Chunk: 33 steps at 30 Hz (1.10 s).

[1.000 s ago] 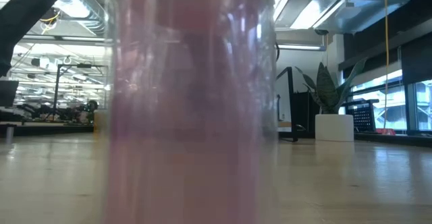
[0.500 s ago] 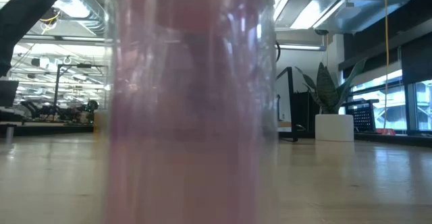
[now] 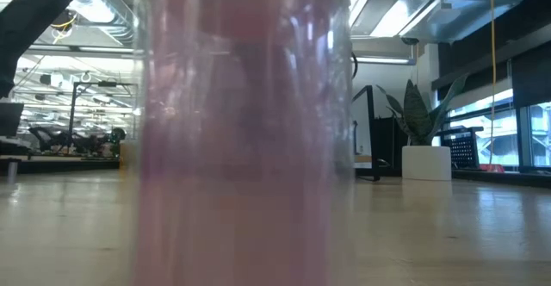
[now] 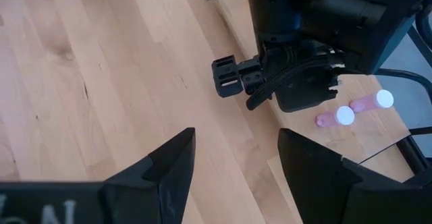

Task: Pick and place medicine bottles onto shelf by color
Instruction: Remove the blue pill bottle from the shelf

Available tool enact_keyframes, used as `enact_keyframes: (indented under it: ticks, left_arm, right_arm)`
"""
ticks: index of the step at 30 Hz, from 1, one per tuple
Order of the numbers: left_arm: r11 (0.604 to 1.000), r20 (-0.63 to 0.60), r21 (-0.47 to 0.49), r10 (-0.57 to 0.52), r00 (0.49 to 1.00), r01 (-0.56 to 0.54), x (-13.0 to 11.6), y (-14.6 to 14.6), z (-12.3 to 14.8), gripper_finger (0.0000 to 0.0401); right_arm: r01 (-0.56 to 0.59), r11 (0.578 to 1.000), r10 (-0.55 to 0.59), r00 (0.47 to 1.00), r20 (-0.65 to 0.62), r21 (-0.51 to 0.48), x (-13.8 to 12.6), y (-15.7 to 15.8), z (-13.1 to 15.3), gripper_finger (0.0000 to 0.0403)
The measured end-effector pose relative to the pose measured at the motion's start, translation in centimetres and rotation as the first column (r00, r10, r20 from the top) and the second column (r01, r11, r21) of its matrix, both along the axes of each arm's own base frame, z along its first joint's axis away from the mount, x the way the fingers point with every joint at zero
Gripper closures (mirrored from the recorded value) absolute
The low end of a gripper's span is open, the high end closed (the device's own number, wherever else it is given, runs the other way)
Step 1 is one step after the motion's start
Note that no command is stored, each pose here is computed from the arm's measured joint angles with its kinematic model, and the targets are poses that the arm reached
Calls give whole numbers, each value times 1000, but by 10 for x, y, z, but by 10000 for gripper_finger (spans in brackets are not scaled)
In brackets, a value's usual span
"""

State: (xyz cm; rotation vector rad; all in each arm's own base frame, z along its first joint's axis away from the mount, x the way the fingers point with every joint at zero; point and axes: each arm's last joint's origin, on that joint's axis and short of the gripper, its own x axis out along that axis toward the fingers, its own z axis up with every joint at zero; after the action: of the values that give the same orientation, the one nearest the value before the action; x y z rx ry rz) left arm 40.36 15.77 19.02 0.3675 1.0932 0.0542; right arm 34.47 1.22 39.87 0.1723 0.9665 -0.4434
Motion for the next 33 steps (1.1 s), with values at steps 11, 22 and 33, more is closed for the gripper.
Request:
enact_keyframes:
  ticks: [11, 22, 33]
  left_arm:
    - [1000, 0, 0, 0, 1000, 0, 0, 0, 0, 229]
    - [1000, -5, -9, 11, 1000, -11, -1, 0, 0, 283]
    - [1000, -6, -14, 11, 1000, -11, -1, -1, 0, 295]
  right_arm:
    - [0, 1000, 0, 1000, 0, 1, 0, 0, 0, 189]
    - [0, 1000, 0, 1000, 0, 1, 0, 0, 0, 189]
    - [0, 1000, 0, 1000, 1, 1, 0, 0, 0, 189]
